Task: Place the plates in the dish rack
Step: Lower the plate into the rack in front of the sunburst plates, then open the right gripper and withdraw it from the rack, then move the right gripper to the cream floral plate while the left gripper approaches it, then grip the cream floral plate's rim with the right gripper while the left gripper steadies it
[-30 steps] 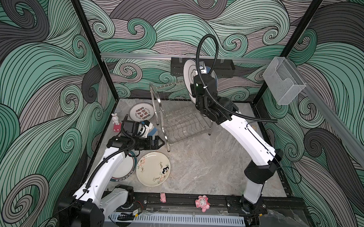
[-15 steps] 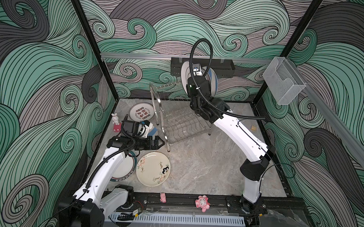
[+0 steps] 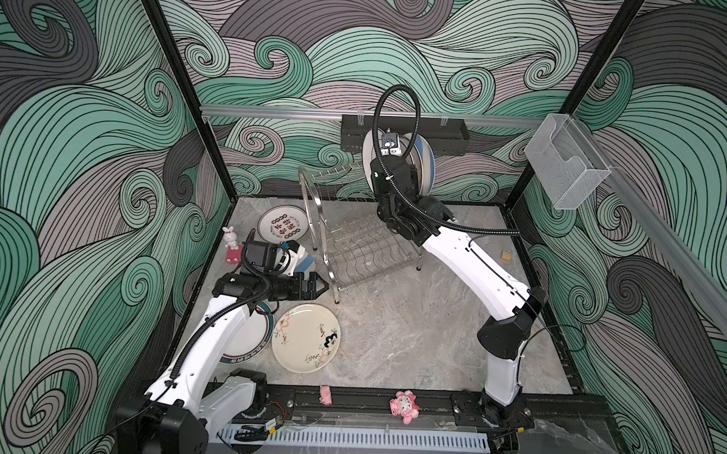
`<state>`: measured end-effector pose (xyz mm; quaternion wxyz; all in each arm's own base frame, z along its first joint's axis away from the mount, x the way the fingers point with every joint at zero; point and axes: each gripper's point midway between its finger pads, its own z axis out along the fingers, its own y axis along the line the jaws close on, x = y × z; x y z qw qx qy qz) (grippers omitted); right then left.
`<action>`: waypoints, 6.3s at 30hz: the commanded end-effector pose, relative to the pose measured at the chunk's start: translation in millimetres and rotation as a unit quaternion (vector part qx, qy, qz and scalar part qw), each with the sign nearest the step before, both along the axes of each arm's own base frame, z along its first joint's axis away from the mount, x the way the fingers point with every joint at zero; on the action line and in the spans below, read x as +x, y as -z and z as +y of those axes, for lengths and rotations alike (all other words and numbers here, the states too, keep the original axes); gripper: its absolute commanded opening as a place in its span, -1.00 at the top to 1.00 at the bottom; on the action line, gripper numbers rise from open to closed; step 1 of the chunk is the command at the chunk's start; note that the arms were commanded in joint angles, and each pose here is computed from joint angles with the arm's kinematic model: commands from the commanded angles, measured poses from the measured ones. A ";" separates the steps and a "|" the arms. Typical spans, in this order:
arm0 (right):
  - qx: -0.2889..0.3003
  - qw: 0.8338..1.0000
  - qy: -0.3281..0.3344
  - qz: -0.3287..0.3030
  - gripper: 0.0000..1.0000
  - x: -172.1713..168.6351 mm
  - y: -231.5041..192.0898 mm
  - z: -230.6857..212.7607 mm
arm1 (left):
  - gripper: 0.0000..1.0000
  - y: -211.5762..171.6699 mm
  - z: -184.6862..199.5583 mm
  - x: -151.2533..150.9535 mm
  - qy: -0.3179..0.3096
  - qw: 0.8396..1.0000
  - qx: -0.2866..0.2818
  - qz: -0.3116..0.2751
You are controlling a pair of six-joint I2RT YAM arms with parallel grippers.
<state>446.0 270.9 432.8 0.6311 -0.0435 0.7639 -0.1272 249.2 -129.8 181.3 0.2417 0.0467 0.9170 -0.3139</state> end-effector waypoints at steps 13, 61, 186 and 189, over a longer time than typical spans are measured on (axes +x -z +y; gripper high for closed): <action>0.016 1.000 0.007 -0.006 0.57 -8.5 4.0 -12.9 | -0.97 -1.6 5.4 -1.2 -0.006 1.000 0.009 -0.004; 0.247 0.864 -0.397 0.187 -0.99 -214.6 112.1 -2.0 | -0.97 21.4 77.8 -0.3 -0.251 0.963 0.097 0.030; 0.396 0.637 -0.295 0.592 0.81 -269.0 421.8 124.5 | -0.97 133.7 54.4 -54.4 -0.253 0.959 0.049 0.121; 0.398 0.643 -0.294 0.585 0.96 -267.6 418.4 121.5 | -0.97 127.3 56.1 -49.7 -0.254 0.960 0.054 0.109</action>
